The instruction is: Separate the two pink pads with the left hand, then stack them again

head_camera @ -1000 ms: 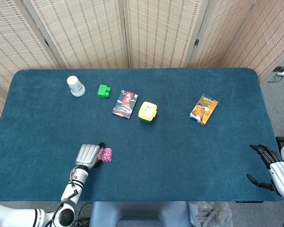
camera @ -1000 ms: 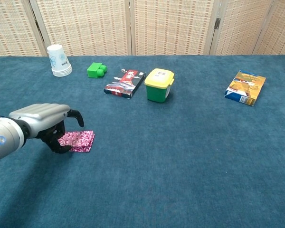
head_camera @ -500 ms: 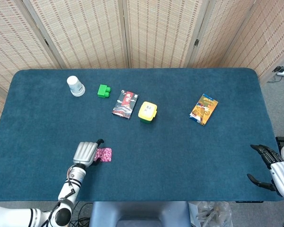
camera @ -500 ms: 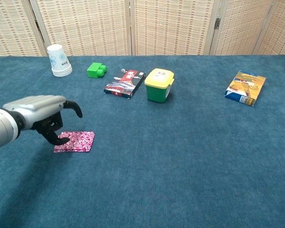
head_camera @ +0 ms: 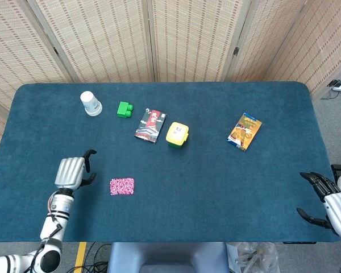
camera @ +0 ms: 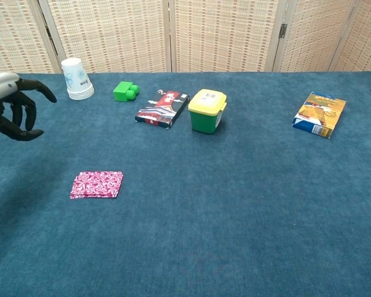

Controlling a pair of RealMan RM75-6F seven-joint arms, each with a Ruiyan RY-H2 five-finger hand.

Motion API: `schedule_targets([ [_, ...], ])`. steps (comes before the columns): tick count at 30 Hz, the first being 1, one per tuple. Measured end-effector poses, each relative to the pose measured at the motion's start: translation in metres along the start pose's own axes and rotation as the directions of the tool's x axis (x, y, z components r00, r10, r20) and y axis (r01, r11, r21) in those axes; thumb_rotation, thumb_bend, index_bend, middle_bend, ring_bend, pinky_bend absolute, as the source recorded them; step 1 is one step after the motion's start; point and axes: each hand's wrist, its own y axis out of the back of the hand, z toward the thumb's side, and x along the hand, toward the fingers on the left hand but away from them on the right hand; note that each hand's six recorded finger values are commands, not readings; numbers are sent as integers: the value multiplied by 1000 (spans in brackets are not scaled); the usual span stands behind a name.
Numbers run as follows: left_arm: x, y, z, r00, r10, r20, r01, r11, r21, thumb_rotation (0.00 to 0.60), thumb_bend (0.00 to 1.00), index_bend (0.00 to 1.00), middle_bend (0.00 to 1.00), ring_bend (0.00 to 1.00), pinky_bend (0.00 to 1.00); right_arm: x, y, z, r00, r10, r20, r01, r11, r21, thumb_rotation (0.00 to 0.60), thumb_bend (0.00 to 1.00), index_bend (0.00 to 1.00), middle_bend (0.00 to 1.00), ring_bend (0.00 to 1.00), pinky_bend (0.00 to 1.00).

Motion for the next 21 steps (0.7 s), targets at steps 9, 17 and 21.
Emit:
schedule_targets([
  [9,-32,28,-60,989,141,-35,-142,990,-19,600,359,266,390,324,453,-6,-1,7,1000,-5,-21,5,1000,-2,600,276,97,155,117,165],
  [17,-84,39,-92,974,216,-60,-216,976,14,600,358,258,338,287,422,-10,-2,10,999,3,-42,-4,1000,-20,600,277,97,155,117,165],
  [21,-108,46,-101,962,262,-75,-261,965,26,600,358,257,324,277,399,-12,-5,13,999,13,-51,-14,1000,-17,600,277,97,155,117,165],
])
